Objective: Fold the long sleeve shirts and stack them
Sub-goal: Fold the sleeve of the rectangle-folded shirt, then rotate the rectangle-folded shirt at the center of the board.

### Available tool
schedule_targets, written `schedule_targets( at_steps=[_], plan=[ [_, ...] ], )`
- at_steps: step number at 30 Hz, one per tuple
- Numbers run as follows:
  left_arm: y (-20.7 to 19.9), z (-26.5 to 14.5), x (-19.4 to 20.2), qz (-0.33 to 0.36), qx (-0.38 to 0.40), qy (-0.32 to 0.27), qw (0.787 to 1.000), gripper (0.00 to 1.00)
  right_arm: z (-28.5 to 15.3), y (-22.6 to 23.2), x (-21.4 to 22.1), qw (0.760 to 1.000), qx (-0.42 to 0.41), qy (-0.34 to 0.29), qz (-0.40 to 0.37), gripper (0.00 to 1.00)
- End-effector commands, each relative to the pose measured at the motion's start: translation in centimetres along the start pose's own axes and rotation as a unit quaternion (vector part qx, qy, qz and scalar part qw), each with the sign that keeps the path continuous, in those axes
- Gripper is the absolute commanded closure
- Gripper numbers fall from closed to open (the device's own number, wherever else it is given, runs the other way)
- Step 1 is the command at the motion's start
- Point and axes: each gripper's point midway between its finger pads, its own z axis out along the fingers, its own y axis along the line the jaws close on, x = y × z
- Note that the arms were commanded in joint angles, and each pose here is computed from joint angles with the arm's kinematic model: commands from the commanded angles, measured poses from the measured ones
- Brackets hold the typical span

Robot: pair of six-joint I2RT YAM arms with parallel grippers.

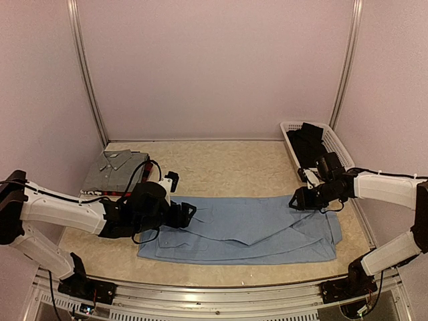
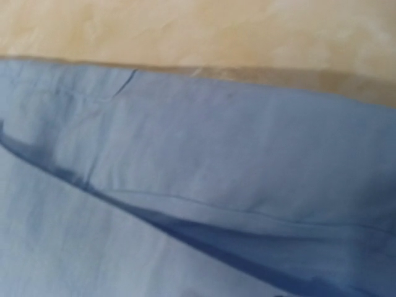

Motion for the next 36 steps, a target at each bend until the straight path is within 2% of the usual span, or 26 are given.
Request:
schedule_targets(
  at_steps=[1, 5, 10, 20, 25, 30, 36],
  plan=[
    [-2.7, 1.1, 0.9, 0.022, 0.059, 0.031, 0.998, 0.23, 0.3, 0.6, 0.8, 1.000, -0.004, 0.006, -0.015, 0.53],
    [-2.0, 3.2, 3.6, 0.042, 0.042, 0.086, 0.995, 0.23, 1.0, -0.5, 2.4, 0.999, 0.022, 0.031, 0.006, 0.53],
    [-0.3, 4.4, 5.9, 0.034, 0.030, 0.127, 0.991, 0.22, 1.7, -1.7, 3.8, 0.997, 0.051, 0.053, 0.033, 0.53],
    [2.1, 4.0, 9.3, 0.010, 0.010, 0.170, 0.985, 0.22, 4.2, -2.7, 5.8, 0.994, 0.056, 0.078, 0.061, 0.53],
    [2.0, 3.0, 8.3, 0.002, 0.020, 0.146, 0.989, 0.21, 5.5, -2.6, 5.8, 0.993, 0.057, 0.086, 0.049, 0.54],
    [2.5, 1.3, 6.0, -0.005, 0.009, 0.099, 0.995, 0.18, 7.6, -1.2, 5.0, 0.994, 0.054, 0.100, -0.003, 0.54],
    [4.3, -2.0, 2.3, -0.027, -0.028, 0.019, 0.999, 0.05, 11.1, 2.3, 1.5, 0.989, 0.053, 0.097, -0.093, 0.54]
  ],
)
